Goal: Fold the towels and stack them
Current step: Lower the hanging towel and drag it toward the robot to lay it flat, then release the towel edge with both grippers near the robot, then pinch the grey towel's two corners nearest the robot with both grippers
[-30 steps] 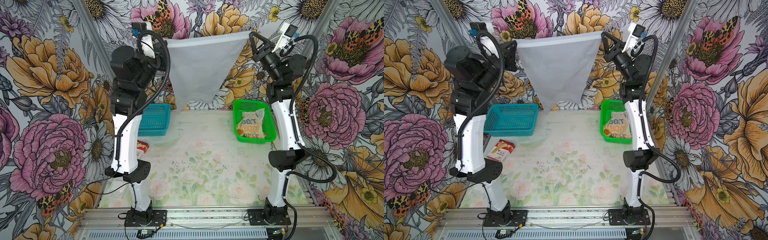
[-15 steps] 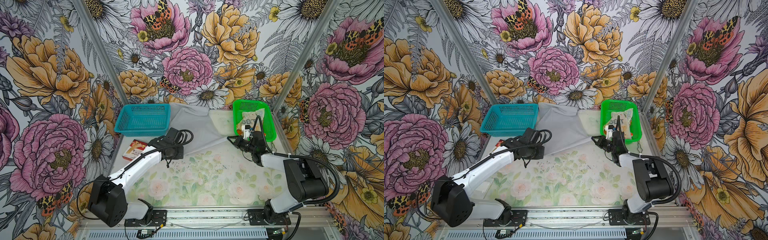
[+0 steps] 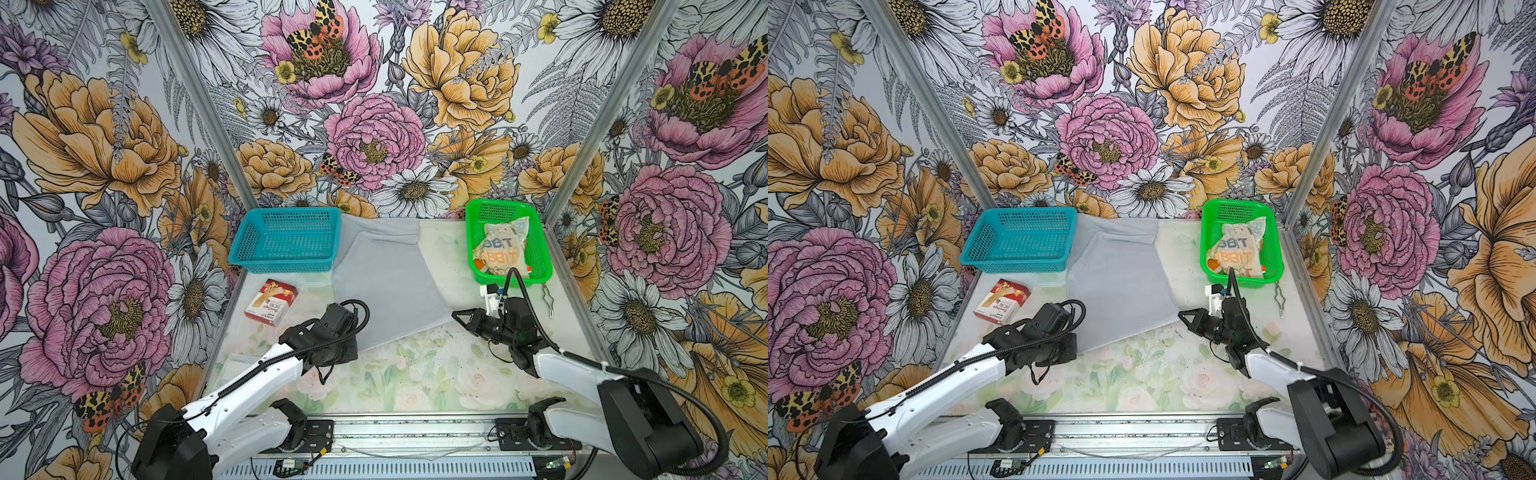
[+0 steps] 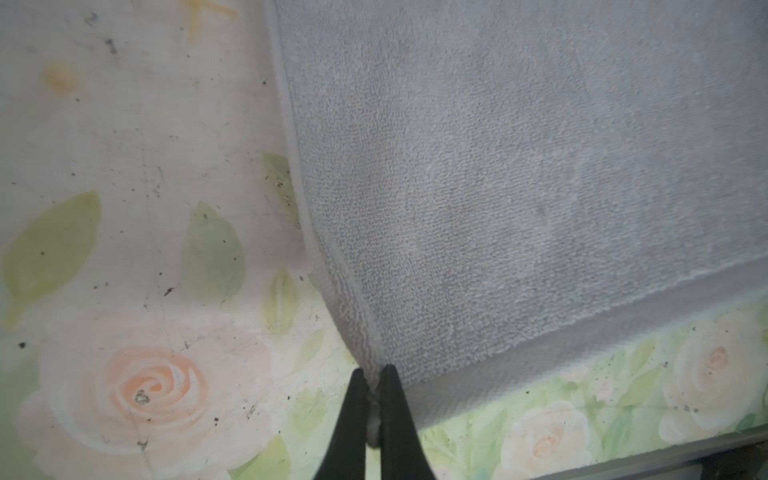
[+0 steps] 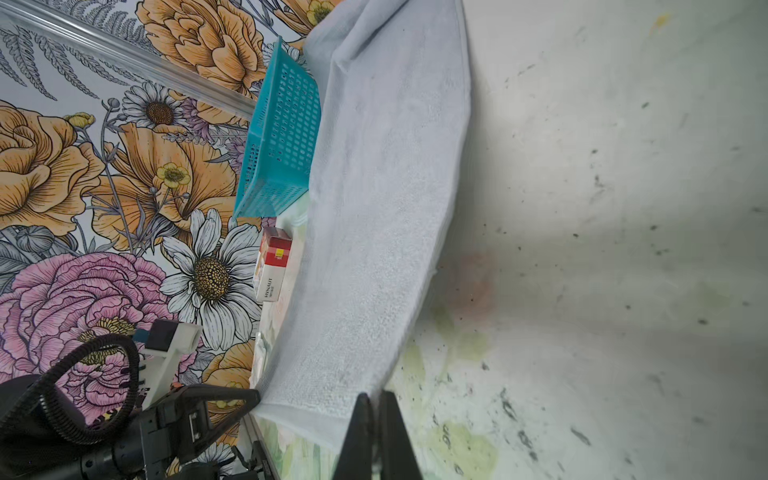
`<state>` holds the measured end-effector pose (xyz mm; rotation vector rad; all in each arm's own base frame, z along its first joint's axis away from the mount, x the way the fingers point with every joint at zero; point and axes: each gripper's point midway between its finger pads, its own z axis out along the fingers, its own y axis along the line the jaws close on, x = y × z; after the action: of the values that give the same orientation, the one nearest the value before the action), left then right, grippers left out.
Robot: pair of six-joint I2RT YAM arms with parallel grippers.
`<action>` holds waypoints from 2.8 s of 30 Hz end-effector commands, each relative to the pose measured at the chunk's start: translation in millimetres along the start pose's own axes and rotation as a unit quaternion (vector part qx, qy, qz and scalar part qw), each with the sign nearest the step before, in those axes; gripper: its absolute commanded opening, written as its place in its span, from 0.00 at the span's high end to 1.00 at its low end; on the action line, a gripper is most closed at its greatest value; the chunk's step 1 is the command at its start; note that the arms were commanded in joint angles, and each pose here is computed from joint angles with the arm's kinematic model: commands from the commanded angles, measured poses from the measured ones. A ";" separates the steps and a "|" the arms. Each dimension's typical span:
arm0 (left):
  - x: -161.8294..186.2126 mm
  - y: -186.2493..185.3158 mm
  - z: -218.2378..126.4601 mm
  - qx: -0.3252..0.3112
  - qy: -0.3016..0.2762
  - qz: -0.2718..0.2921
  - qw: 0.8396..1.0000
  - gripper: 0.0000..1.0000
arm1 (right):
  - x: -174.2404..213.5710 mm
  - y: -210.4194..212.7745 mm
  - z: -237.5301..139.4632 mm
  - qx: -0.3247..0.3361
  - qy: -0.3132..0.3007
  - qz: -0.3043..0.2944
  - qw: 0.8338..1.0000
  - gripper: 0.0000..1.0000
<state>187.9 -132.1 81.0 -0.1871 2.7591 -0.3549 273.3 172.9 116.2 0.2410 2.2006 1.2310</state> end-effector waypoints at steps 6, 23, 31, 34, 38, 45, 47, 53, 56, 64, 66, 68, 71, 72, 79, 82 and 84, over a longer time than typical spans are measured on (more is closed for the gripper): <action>11.8 -5.6 -0.9 0.002 -0.002 -0.028 1.000 1.00 | 26.0 -6.6 -75.3 0.074 -0.052 0.004 0.996 1.00; 48.3 -31.6 -23.1 0.053 -0.022 -0.076 0.995 1.00 | 78.6 -18.0 -100.0 0.101 0.002 0.043 0.994 1.00; 50.6 -22.7 -23.0 0.042 -0.054 -0.090 0.994 1.00 | 94.0 -27.3 -105.7 0.112 0.021 0.053 0.992 1.00; 58.5 -16.3 -19.8 0.047 -0.046 -0.102 0.993 1.00 | 96.6 -29.4 -109.3 0.117 0.022 0.052 0.991 1.00; 66.4 -18.5 -19.0 0.049 -0.036 -0.092 0.994 1.00 | 102.3 -31.9 -115.5 0.127 0.029 0.056 0.990 0.99; 84.7 -23.4 -14.8 0.041 -0.013 -0.083 0.996 1.00 | 107.7 -36.7 -124.0 0.147 0.037 0.056 0.987 0.89; 87.8 -22.2 -12.7 0.036 -0.015 -0.077 0.996 0.96 | 109.1 -40.3 -124.5 0.153 0.038 0.052 0.986 0.76; 86.4 -15.1 -14.6 0.037 -0.023 -0.080 0.996 0.73 | 106.8 -44.9 -129.7 0.176 0.035 0.044 0.983 0.46; 82.7 -10.3 -18.8 0.031 -0.030 -0.075 0.996 0.71 | 98.0 -42.4 -134.0 0.191 0.025 0.026 0.981 0.45; 94.5 -23.4 -18.1 0.018 0.014 0.069 0.997 0.64 | 95.4 -27.6 -116.2 0.177 0.085 -0.034 0.980 0.47; 101.9 -28.4 -13.8 0.003 0.051 0.114 0.992 0.64 | 97.9 -34.9 -112.6 0.191 0.093 -0.022 0.977 0.49; 112.7 -27.3 -9.5 -0.026 0.090 0.154 0.984 0.66 | 103.8 -40.6 -110.2 0.206 0.116 -0.009 0.972 0.50; 134.4 -19.6 1.1 -0.055 0.151 0.150 0.976 0.66 | 115.4 -46.5 -106.6 0.222 0.155 0.001 0.963 0.51; 136.6 -18.0 2.8 -0.061 0.156 0.146 0.975 0.67 | 116.4 -48.3 -105.9 0.229 0.159 -0.001 0.960 0.50; 127.7 -15.0 14.4 -0.023 0.138 0.074 0.987 0.74 | 130.0 -61.0 -85.7 0.238 0.175 -0.005 0.955 0.50; 123.1 -20.2 16.2 -0.004 0.131 0.060 0.990 0.73 | 132.0 -69.8 -81.4 0.254 0.173 -0.008 0.952 0.50; 121.7 -21.9 20.4 0.004 0.133 0.047 0.990 0.73 | 133.6 -76.3 -80.5 0.265 0.175 -0.007 0.948 0.49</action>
<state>80.3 -164.8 28.2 0.0405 3.0228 -0.2661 114.4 128.3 29.8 0.2047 2.8729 0.6980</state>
